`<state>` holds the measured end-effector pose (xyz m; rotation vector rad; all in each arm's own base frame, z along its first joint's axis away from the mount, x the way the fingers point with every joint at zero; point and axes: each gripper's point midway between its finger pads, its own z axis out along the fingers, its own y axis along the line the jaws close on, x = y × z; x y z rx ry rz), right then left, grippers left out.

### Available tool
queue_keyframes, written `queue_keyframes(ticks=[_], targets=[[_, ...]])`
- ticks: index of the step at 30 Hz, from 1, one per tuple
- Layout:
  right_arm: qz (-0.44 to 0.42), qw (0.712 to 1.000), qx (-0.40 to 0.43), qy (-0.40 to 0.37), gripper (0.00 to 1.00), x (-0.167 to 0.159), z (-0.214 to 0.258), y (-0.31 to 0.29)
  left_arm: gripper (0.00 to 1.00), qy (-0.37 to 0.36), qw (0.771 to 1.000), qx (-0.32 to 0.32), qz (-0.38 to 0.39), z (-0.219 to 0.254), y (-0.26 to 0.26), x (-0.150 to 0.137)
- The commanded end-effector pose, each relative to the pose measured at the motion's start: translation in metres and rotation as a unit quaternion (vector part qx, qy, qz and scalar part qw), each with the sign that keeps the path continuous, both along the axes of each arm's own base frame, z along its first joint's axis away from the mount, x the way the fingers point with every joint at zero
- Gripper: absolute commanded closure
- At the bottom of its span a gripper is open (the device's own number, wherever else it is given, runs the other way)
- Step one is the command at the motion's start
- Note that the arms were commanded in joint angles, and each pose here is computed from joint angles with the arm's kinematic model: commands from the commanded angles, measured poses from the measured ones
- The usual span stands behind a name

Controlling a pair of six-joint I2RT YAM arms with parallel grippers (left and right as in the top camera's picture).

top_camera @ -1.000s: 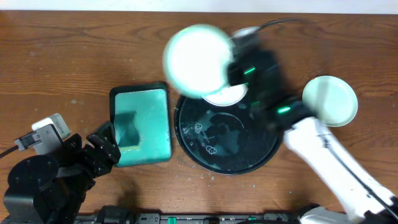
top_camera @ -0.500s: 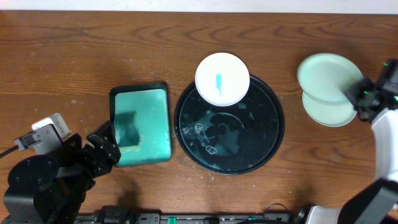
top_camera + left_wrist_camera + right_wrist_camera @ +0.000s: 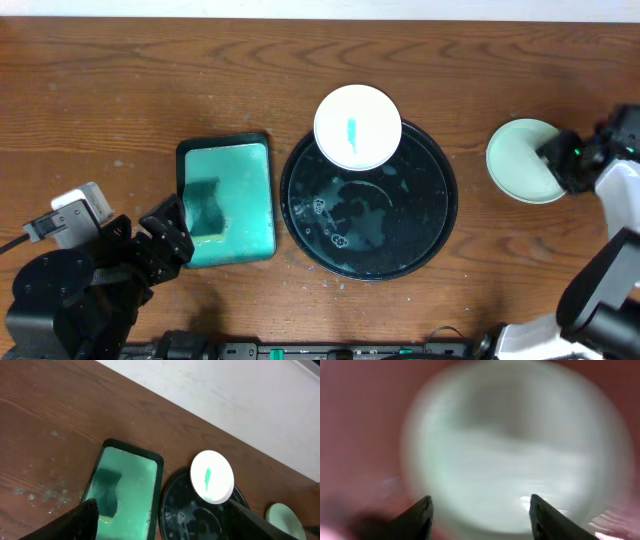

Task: Clean dirty plates on tray and stack at the side
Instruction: 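Carry the plate right and stack it on the first pale green plate, then grip the white stained plate with the right gripper and drag it to tray center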

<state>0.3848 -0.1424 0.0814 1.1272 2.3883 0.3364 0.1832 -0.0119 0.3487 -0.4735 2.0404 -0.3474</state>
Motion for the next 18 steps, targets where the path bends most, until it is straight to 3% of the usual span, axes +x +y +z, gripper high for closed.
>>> queue_keyframes(ticks=[1,4,8,13,15,18], targets=[[0.233,0.962,0.006,-0.144,0.45,0.033,0.070,0.097,0.21,-0.004,1.000,0.003,0.001,0.003,0.001,0.000],[0.322,0.932,-0.037,-0.163,0.49,0.042,0.076,0.146,0.21,-0.005,1.000,0.003,0.001,0.003,0.001,0.000],[0.371,0.913,-0.112,-0.128,0.52,0.051,0.050,0.194,0.21,-0.004,1.000,0.003,0.001,0.003,0.001,0.000],[0.398,0.892,-0.191,-0.101,0.47,0.073,-0.002,0.241,0.20,-0.004,1.000,0.003,0.001,0.003,0.001,0.000],[0.412,0.885,-0.191,-0.106,0.42,0.080,-0.021,0.259,0.21,-0.005,1.000,0.003,0.001,0.003,0.001,0.000],[0.427,0.878,-0.188,-0.107,0.44,0.085,-0.049,0.277,0.21,-0.004,1.000,0.003,0.001,0.003,0.001,0.000]])
